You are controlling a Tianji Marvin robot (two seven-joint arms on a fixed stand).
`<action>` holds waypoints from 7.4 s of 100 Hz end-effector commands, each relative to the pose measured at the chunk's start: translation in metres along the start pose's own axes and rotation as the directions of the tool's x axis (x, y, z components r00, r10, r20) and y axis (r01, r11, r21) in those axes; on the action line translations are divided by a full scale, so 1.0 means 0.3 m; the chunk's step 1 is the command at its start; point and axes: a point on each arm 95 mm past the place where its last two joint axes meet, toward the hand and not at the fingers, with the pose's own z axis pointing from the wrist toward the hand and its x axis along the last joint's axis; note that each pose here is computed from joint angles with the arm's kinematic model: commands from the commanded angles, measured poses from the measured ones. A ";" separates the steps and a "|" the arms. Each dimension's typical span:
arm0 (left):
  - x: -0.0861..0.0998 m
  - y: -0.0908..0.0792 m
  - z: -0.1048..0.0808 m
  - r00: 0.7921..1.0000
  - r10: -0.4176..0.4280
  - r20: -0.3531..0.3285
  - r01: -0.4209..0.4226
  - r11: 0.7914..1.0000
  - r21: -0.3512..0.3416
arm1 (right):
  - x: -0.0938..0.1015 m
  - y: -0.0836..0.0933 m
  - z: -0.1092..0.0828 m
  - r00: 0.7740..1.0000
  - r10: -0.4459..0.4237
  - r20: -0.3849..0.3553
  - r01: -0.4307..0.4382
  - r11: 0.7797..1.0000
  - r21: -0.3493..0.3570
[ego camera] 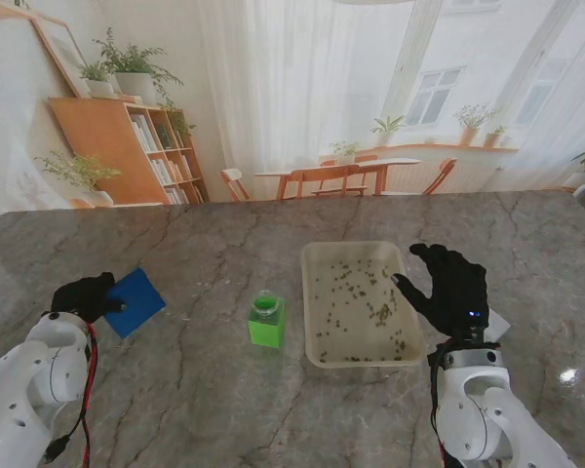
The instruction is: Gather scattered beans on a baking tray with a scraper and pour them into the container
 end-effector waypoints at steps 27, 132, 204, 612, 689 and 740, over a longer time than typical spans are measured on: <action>0.028 -0.123 -0.078 0.993 -0.030 -0.117 0.045 0.991 0.130 | 0.007 -0.009 0.001 1.000 0.016 -0.014 -0.016 1.000 0.009; 0.490 -0.489 -0.198 0.751 0.209 -0.626 0.173 0.853 0.492 | 0.253 0.256 0.362 0.861 0.024 -0.508 0.011 0.998 0.066; 0.671 -0.485 -0.163 0.655 0.315 -0.687 0.158 0.832 0.532 | 0.500 0.305 0.405 0.638 -0.064 -0.767 0.286 0.945 0.159; 0.407 -0.361 -0.275 0.921 0.128 -0.369 0.085 0.855 0.511 | 0.397 0.118 0.472 0.759 -0.087 -0.645 0.318 0.914 0.251; 0.450 -0.162 -0.278 0.943 -0.055 -0.329 0.201 0.881 0.428 | 0.165 -0.004 0.458 0.731 -0.198 -0.653 0.521 0.780 0.347; 0.449 -0.134 -0.279 0.936 -0.087 -0.342 0.235 0.875 0.422 | 0.092 -0.145 0.492 0.733 -0.230 -0.641 0.577 0.708 0.406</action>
